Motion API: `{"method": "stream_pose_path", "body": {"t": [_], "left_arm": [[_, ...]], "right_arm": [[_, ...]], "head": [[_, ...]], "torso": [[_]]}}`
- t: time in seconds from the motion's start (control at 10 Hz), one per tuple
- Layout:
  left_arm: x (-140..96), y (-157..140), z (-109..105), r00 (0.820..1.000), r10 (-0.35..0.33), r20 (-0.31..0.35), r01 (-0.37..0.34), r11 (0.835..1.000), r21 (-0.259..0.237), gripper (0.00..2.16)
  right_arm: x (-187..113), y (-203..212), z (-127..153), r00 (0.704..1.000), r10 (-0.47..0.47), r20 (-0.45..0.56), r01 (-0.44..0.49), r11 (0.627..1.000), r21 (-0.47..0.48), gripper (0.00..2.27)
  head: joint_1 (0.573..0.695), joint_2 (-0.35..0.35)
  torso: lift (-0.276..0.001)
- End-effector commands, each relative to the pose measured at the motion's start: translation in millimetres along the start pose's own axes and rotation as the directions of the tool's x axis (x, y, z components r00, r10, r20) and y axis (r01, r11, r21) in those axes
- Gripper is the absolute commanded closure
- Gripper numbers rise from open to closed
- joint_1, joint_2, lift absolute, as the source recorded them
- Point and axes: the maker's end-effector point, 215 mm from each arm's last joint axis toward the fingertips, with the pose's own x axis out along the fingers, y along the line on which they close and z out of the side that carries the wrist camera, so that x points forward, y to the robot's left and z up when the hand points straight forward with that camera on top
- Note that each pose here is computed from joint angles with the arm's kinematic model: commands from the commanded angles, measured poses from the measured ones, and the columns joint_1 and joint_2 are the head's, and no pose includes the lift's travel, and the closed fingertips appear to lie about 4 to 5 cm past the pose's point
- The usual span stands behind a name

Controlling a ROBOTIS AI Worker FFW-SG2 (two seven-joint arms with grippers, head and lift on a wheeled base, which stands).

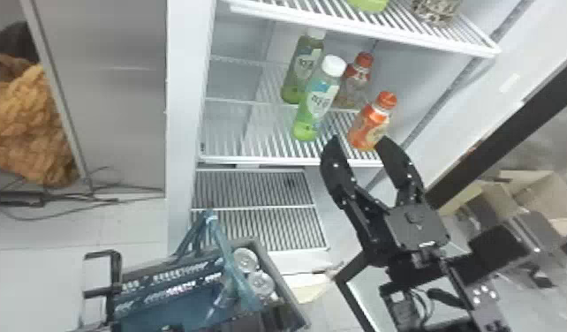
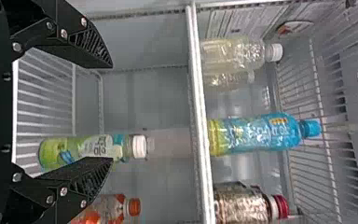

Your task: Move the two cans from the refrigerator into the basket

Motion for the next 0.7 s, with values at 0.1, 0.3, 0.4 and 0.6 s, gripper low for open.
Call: {"method": "stream_pose_path", "body": {"t": [0.1, 0.3, 0.4, 0.6], "left_arm": [[0, 1, 0, 1.0, 0.003, -0.002, -0.003, 1.0, -0.001, 1.21], [-1, 2, -1, 1.0, 0.008, -0.004, -0.008, 1.0, 0.002, 1.21], [-1, 3, -2, 1.0, 0.011, -0.007, -0.011, 1.0, 0.002, 1.21], [-1, 3, -1, 1.0, 0.011, -0.007, -0.011, 1.0, 0.005, 1.21]], "right_arm": [[-3, -12, -10, 0.999, -0.032, 0.017, 0.032, 0.999, -0.004, 0.34], [-5, -15, -17, 0.999, -0.043, 0.011, 0.043, 0.999, 0.001, 0.34], [-6, -17, -20, 0.999, -0.048, 0.007, 0.048, 0.999, 0.004, 0.34], [-8, -19, -25, 0.998, -0.058, -0.005, 0.058, 0.998, 0.007, 0.34]], "head": [[0.695, -0.35], [0.695, -0.35], [0.695, -0.35], [0.695, -0.35]], "torso": [[-0.276], [-0.276], [-0.276], [-0.276]]}}
